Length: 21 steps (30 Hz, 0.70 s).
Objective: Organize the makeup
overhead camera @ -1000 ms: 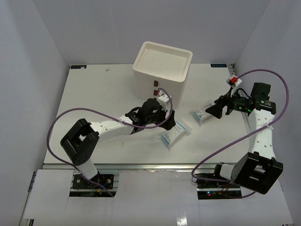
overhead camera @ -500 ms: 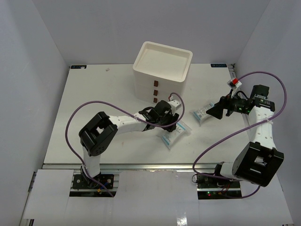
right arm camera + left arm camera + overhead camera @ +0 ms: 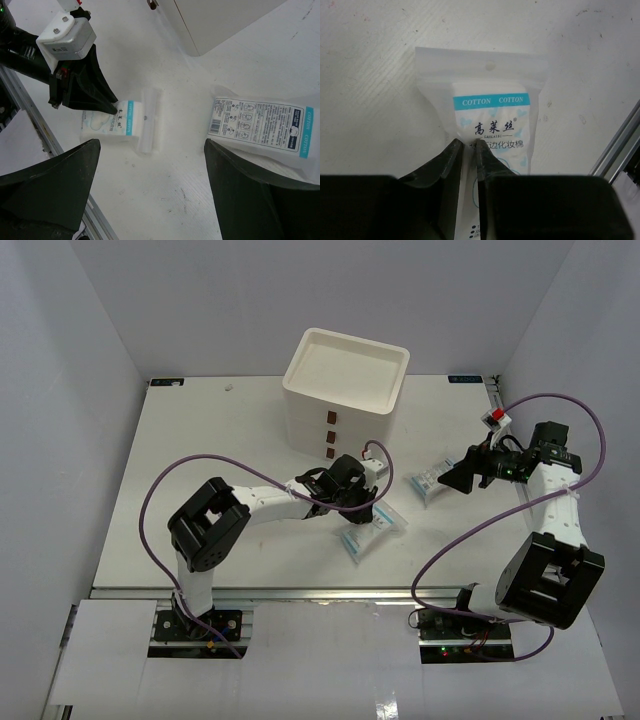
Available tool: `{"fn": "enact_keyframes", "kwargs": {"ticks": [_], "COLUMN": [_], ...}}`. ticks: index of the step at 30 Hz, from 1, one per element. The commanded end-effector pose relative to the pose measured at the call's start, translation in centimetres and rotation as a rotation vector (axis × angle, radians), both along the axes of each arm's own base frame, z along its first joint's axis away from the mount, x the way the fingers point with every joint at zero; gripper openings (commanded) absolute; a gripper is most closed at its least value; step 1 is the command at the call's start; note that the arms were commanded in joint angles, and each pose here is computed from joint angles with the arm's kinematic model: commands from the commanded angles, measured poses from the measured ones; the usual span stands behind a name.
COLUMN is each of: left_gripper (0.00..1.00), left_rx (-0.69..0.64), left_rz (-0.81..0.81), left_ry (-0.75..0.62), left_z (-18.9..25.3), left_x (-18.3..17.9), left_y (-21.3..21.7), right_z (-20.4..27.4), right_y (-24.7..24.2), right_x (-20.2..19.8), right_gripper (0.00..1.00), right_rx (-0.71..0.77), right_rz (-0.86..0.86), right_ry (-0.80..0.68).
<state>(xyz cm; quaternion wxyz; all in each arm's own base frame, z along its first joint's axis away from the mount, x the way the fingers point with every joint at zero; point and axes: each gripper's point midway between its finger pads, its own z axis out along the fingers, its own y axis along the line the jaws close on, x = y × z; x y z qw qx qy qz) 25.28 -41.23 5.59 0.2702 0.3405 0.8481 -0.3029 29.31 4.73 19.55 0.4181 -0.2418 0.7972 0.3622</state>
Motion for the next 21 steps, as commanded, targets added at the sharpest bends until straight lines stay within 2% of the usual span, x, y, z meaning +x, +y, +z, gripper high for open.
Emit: {"fn": "enact_keyframes", "kwargs": {"ticks": [1,3,15,21], "left_gripper": [0.05,0.0,0.0,0.0], "left_rx": [-0.035,-0.05,-0.248,-0.406], "left_rz": [-0.029,-0.017,0.068,0.138], "left_ry": [0.045,0.046,-0.035,-0.152], "left_z": [1.8,2.5,12.3,20.6], "left_x": [-1.7,-1.7,-1.6,0.6], "left_y": [0.0,0.1,1.5,2.4], "right_z": [-0.3,-0.5,-1.4,-1.6], "right_y": [-0.1,-0.2,-0.3,-0.4], "right_x": [0.2,0.2,0.2,0.3], "right_gripper": [0.9,0.9,0.88,0.87], "right_rx": [0.006,-0.001,-0.004,-0.015], "right_rz": [0.01,0.008,0.007,0.007], "right_ry": [-0.015,-0.012,0.009,0.004]}}
